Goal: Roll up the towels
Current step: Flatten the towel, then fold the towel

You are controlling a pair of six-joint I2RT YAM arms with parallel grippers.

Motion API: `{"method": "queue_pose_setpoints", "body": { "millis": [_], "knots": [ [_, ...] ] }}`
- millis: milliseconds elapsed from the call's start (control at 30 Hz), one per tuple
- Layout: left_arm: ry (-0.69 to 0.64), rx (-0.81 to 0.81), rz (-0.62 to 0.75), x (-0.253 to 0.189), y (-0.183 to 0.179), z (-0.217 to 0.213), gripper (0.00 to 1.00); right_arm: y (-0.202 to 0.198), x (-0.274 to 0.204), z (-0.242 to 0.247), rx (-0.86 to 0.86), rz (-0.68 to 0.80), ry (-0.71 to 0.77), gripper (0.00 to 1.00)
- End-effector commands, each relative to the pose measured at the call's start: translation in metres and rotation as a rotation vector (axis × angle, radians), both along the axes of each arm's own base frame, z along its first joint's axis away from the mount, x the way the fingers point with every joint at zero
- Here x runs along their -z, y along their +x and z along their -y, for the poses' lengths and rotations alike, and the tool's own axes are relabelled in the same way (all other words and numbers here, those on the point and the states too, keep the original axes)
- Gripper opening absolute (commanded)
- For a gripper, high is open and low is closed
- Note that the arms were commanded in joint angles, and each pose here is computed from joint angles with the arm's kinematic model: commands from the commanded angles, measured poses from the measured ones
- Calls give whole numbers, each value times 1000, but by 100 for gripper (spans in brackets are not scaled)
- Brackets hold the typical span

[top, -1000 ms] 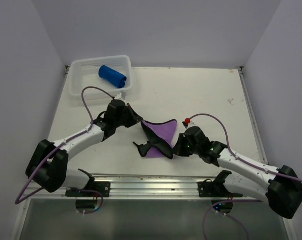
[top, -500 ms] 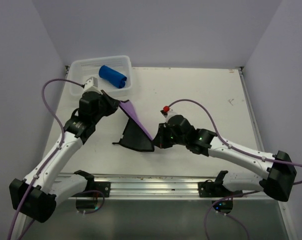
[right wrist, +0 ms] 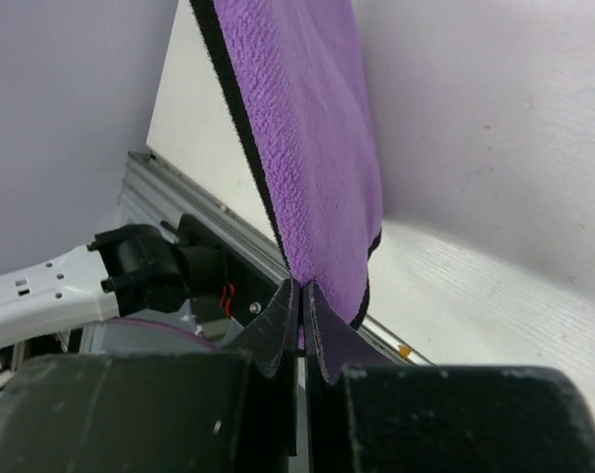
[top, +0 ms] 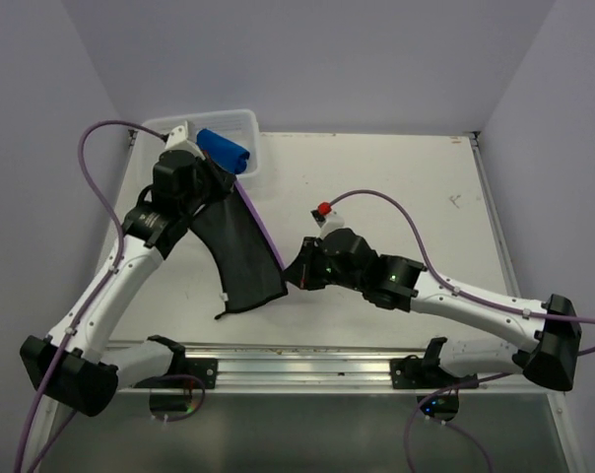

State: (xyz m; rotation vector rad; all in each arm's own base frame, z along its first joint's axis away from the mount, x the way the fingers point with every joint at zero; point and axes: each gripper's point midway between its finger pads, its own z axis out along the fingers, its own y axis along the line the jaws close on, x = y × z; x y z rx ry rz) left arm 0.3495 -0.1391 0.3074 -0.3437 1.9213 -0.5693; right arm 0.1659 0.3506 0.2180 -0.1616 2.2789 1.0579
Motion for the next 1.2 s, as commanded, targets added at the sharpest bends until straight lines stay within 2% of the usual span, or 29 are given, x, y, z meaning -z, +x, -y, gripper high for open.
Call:
{"method": "queue_pose_setpoints", "body": {
  "millis": [0,133,267,500,767,1000,1167],
  "knots": [
    [14,89,-7,21,22,19,0,-4,30,31,121,-67,-54,0],
    [53,218,-89,73,37,57,0,-8,76,53,184,-118,-123,0],
    [67,311,-96,93,39,103,0,-9,113,79,237,-145,-210,0],
    [83,365,-129,114,55,147,0,-2,119,129,356,-75,-361,0],
    [97,394,-126,122,64,157,0,-1,124,127,345,-87,-390,0],
    [148,389,-127,122,65,147,0,4,111,87,236,-74,-316,0],
    [150,372,-181,134,67,128,0,3,101,59,162,-92,-267,0]
  ]
}}
